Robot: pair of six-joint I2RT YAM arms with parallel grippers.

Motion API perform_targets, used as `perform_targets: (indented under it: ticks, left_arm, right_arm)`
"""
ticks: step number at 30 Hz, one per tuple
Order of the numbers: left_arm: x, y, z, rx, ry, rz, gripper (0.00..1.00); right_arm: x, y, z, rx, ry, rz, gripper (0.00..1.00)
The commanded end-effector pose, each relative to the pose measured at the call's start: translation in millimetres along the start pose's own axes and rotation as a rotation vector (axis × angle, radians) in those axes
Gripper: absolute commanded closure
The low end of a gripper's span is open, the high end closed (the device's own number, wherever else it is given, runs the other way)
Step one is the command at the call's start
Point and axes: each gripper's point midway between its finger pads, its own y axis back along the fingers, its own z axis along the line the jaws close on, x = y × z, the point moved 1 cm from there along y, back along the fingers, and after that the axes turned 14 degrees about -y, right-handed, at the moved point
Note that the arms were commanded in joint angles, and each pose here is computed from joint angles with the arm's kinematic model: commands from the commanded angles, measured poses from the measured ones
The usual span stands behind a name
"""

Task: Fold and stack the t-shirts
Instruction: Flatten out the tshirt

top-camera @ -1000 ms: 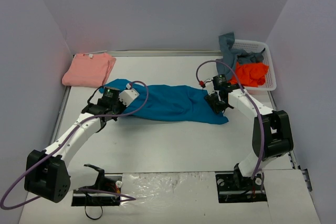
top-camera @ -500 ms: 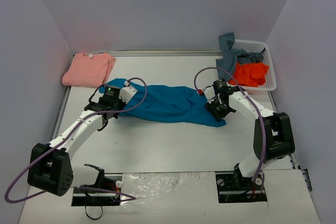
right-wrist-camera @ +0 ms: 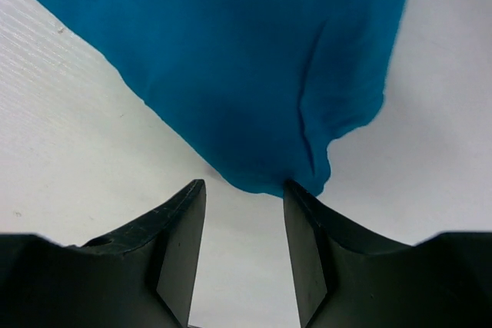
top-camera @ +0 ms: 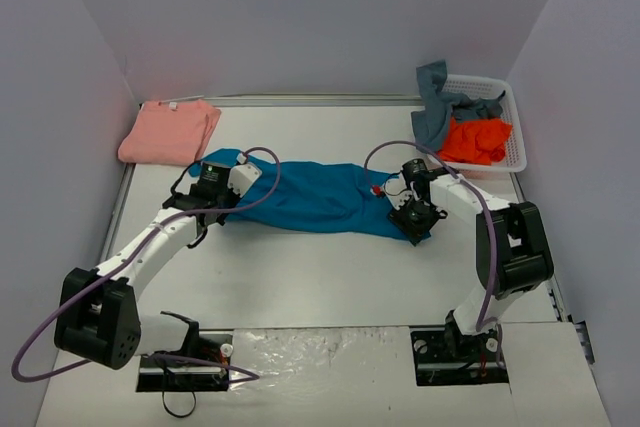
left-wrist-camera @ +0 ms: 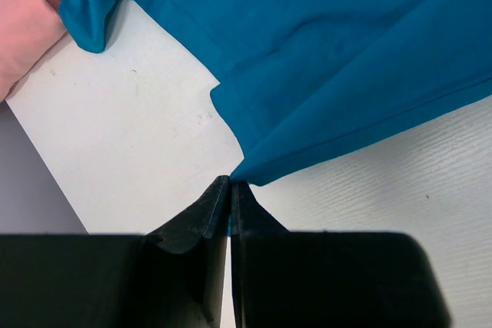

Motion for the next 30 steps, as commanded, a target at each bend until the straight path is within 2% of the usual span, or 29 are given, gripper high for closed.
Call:
perform_targets:
  ticks: [1,4,5,8,14,20,27,30]
  left_arm:
    - [-0.9,1.3,7.0,-0.032,0.027,-0.003,0.98]
    - [-0.8,1.2,7.2,-0.033,0.028,-0.001,0.98]
    - [-1.0,1.2,7.4,-0.034,0.028,-0.002,0.98]
    - [0.2,1.1,7.2,-0.035,0.029,0.003,0.98]
    - [-2.0,5.6,11.5,-0.050,0.029,-0.004,0.98]
    - [-23.2,32.6,34.4,-0.098,0.022,-0.073,0.97]
    - [-58.8,86.1,91.3,-0.307,0.130,-0.205,0.97]
    - [-68.3,99.9,114.2,-0.394,0.181,-0.220,0.98]
  right_arm:
    - [20.2,-8.5,8.3,-0.052,0.025,0.089,0.59]
    - [21.7,-12.9,9.3,-0.061,0.028,0.102,0.65]
    - [21.4,-13.8,9.2,-0.061,0.028,0.102,0.76]
    - [22.1,-16.9,8.4,-0.058,0.025,0.111,1.00]
    - [19.1,-9.1,5.5,-0.036,0.022,0.083,1.00]
    - [-6.2,45.8,9.2,-0.056,0.041,-0.058,1.00]
    - [-79.8,175.8,-2.9,0.047,0.006,-0.525,1.00]
    - [-108.3,210.0,-18.2,0.124,-0.051,-0.670,1.00]
